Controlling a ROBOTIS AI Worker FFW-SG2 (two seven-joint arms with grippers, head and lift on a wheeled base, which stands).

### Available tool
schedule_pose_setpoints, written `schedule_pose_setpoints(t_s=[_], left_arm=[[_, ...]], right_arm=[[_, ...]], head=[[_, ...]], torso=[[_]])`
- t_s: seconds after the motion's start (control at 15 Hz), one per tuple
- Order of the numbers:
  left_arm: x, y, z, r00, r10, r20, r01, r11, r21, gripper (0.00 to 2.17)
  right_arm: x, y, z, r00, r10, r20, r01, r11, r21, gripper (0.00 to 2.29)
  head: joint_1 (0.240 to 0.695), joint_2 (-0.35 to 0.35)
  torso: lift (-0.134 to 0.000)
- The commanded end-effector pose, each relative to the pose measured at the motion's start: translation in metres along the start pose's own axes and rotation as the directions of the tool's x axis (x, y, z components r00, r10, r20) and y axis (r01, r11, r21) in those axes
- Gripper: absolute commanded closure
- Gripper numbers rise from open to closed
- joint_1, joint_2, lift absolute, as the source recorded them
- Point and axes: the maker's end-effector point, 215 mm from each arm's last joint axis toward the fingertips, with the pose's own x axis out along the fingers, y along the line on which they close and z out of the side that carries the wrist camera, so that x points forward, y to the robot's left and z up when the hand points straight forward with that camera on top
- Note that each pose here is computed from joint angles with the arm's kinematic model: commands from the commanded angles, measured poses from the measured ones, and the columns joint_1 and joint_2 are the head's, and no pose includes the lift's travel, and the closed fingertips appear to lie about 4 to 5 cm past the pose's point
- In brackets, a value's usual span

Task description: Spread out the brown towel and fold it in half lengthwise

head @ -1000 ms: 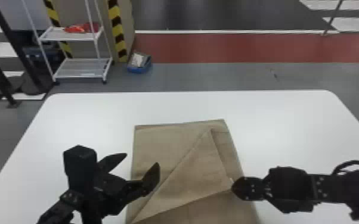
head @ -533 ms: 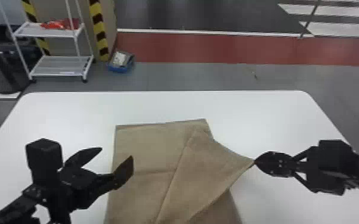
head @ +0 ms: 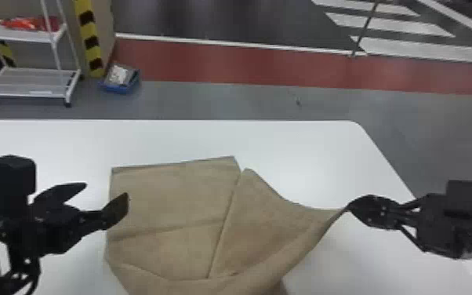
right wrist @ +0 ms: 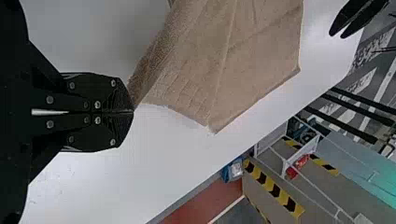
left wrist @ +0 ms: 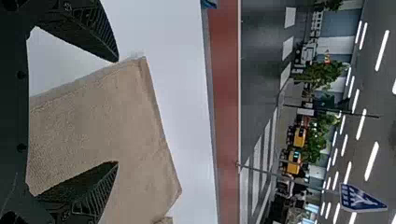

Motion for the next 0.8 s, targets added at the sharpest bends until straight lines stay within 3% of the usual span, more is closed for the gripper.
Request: schedule_pose_setpoints(t_s=[0.0,0.2,0.53,0.73], left_arm=[[0.022,0.012,-0.009,0.996,0.006,-0.09,-0.008,1.0,-0.021,0.13],[0.046,0.02,-0.001,0.989,0.009,-0.146,-0.009,1.0,0.003,0.2],[0.085,0.048,-0.014,0.967,0.043,-0.251,-0.05,0.999,-0.02,0.21],[0.101,0.057,-0.016,0.963,0.052,-0.266,-0.062,0.998,-0.028,0.21]], right_arm=[[-0.01,0.003,-0.013,1.0,-0.015,-0.018,0.016,1.0,0.015,1.3],[-0.014,0.011,-0.018,1.0,-0.017,-0.019,0.017,1.0,0.008,1.3],[-0.025,0.011,-0.025,0.999,-0.032,-0.023,0.033,0.999,0.008,1.3],[-0.027,0.014,-0.025,0.999,-0.029,-0.021,0.029,1.0,0.002,1.3]], head=[[0.695,-0.205],[0.695,-0.215],[0.695,-0.212],[0.695,-0.207]], torso=[[-0.125],[-0.125],[-0.125],[-0.125]])
